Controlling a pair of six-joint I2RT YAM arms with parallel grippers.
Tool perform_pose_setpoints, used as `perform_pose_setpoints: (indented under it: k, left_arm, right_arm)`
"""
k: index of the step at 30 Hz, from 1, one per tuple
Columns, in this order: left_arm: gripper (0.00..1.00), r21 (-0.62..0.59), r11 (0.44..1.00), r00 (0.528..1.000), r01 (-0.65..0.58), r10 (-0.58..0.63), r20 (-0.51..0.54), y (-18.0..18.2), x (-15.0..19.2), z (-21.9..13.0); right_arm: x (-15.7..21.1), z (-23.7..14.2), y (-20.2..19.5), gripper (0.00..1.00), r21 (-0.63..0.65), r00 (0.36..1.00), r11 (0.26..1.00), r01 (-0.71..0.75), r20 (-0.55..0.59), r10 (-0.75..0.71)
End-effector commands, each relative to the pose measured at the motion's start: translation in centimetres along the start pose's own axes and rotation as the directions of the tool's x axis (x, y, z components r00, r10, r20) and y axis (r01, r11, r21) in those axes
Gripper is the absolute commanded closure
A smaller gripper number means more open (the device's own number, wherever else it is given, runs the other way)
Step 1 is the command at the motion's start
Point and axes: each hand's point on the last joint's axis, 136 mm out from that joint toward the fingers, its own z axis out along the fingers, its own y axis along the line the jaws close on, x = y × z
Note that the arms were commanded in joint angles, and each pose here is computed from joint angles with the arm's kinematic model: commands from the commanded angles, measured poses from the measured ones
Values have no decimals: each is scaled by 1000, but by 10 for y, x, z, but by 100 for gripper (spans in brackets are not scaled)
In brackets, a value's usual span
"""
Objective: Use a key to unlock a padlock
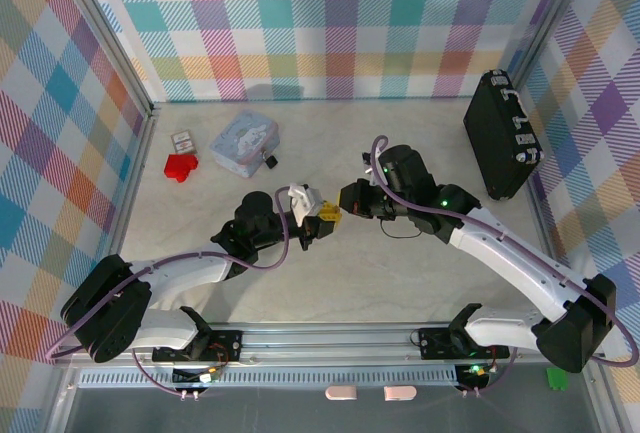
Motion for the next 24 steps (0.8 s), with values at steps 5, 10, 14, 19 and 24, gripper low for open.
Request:
perform_pose_setpoints:
  k: [5, 10, 14, 19, 24]
  left_arm:
    - [87, 31, 999, 997, -37, 35, 63, -1, -24, -1]
    - [91, 34, 999, 997, -38, 35, 67, -1, -26, -2]
    - [93, 28, 999, 997, -36, 34, 66, 0, -26, -4]
    - [97, 21, 999, 998, -26, 25, 58, 2, -28, -6]
    - [100, 14, 1000, 1000, 5, -5, 11, 7, -24, -5]
  right_arm:
    - [-8, -2, 5, 100, 7, 999, 1000, -4, 36, 3]
    - [-8, -4, -1, 100, 32, 999, 999, -9, 48, 7]
    - [-8, -4, -5, 100, 47, 998, 999, -14, 55, 11]
    - [-8, -4, -12, 100, 73, 998, 997, -20, 64, 15]
    - [-8, -6, -23, 98, 114, 997, 993, -15, 82, 6]
